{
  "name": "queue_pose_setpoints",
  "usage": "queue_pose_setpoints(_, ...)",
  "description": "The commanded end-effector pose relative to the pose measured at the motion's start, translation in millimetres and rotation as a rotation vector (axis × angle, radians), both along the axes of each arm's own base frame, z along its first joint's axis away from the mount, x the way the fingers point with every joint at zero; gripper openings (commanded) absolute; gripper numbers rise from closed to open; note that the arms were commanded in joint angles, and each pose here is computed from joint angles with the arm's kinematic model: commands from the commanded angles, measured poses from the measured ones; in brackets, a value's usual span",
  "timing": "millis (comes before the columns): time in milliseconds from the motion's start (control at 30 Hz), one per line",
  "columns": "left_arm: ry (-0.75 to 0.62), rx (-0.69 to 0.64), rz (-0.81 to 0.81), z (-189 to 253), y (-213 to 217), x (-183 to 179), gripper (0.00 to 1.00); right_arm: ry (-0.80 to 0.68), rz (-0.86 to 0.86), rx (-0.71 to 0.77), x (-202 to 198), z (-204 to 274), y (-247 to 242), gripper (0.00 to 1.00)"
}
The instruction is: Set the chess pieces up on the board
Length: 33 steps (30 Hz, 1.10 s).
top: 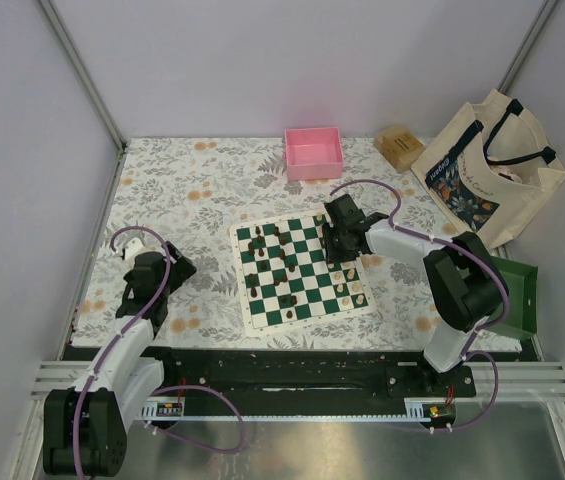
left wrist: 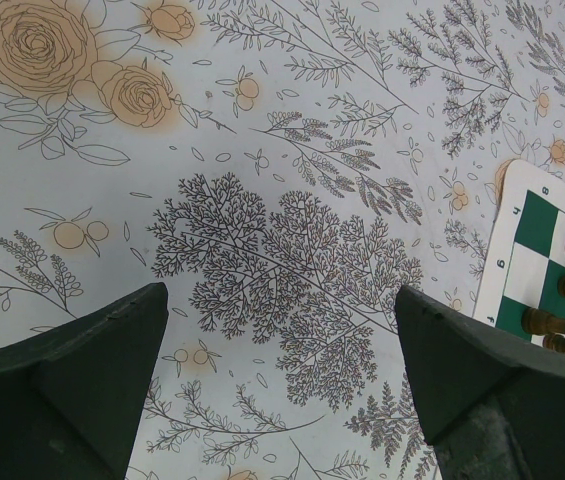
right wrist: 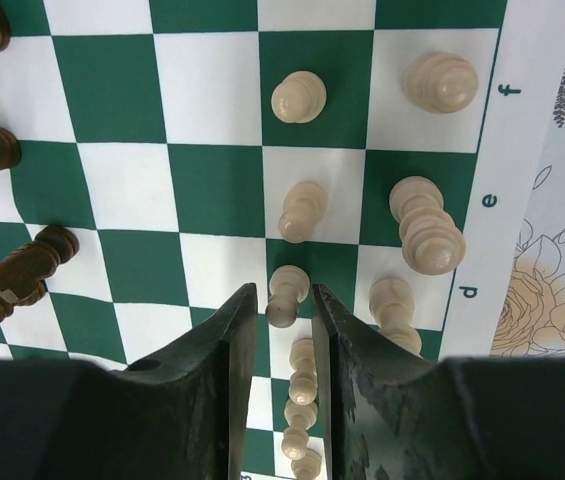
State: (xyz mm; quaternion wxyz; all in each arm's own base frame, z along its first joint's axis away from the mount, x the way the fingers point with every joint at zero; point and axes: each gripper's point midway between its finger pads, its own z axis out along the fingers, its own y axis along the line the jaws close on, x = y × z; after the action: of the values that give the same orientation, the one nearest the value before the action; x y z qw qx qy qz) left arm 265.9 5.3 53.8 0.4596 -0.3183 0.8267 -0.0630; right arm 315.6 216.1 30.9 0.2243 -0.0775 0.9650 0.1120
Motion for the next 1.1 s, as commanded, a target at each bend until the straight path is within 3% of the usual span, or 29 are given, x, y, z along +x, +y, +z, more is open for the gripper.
queue_pose_setpoints(0, -0.082, 0.004, -0.005, 22.7, -0.3, 15.4, 0.99, -0.029, 0.006, -0.007, 7.0, 10.1, -1.6, 0.37)
queue_pose_setpoints(367, -0.082, 0.003, -0.005, 22.4, -0.1, 15.1, 0.99, -0.025, 0.011, -0.01, 6.0, 12.3, -1.7, 0.25)
queue_pose_setpoints(1067, -0.085, 0.004, -0.003, 23.2, 0.1, 15.2, 0.99, -0.058, -0.001, -0.026, 9.0, 23.0, -6.8, 0.22)
